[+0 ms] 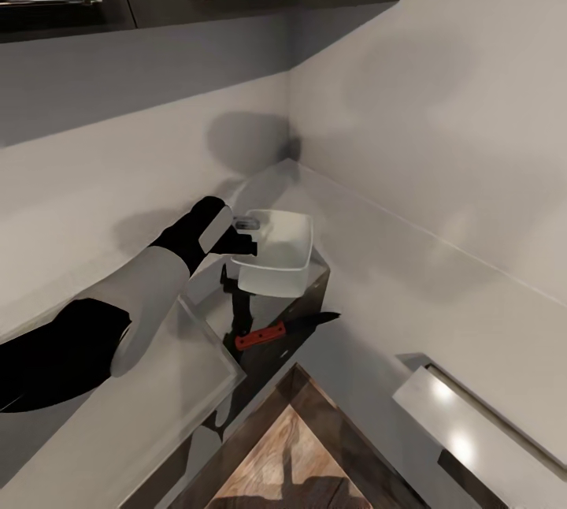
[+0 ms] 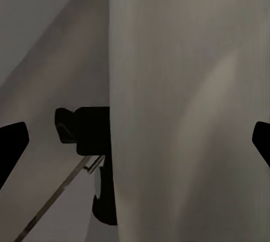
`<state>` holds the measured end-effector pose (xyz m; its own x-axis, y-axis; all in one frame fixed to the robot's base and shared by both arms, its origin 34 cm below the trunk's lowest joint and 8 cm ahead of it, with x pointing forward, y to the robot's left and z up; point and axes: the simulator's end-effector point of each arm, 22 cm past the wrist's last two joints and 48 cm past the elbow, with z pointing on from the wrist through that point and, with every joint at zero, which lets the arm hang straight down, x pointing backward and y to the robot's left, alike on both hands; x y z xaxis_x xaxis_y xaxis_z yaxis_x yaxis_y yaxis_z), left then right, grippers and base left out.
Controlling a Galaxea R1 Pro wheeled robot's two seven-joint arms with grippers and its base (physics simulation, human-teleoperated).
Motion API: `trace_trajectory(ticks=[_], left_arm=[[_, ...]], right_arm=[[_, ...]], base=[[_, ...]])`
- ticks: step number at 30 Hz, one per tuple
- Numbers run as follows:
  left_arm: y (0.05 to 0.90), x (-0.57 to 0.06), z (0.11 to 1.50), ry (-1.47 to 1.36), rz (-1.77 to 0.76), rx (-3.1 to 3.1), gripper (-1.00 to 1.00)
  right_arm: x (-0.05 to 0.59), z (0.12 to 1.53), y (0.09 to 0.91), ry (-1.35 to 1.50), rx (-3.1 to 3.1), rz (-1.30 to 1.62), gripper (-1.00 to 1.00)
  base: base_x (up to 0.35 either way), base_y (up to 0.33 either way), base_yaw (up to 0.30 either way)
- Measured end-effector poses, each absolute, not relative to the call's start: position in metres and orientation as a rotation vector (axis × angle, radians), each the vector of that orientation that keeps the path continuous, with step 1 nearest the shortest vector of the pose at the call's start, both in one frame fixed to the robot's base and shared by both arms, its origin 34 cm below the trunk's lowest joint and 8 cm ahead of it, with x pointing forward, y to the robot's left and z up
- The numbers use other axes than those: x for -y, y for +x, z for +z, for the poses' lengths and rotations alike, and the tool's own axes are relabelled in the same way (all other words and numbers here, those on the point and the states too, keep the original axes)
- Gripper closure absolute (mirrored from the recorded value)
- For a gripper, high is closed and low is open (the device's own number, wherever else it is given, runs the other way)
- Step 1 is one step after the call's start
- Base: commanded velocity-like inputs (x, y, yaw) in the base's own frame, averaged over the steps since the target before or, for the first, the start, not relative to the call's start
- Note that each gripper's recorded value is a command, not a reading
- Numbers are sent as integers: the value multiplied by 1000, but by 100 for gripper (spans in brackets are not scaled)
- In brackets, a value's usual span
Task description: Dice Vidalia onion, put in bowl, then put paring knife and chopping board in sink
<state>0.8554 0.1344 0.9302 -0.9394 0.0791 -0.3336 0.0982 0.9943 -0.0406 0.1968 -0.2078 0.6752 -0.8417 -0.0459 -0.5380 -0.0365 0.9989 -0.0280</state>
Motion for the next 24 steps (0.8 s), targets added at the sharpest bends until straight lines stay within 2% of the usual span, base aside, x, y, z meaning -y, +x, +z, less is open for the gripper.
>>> trace_trajectory(ticks=[1,2,24], left_arm=[[855,-134,930,128,-81,-2799,-100],[855,-134,930,128,-81,-2799,100],[856,-133,931,123,-90,-2798,100]], right_arm=[[208,675,197,-57,-2572,-23,-100],[208,675,197,-57,-2572,-22,-100],[208,675,197,-57,-2572,-23,-100]], base=[[0,0,0],[0,0,0],[0,0,0]])
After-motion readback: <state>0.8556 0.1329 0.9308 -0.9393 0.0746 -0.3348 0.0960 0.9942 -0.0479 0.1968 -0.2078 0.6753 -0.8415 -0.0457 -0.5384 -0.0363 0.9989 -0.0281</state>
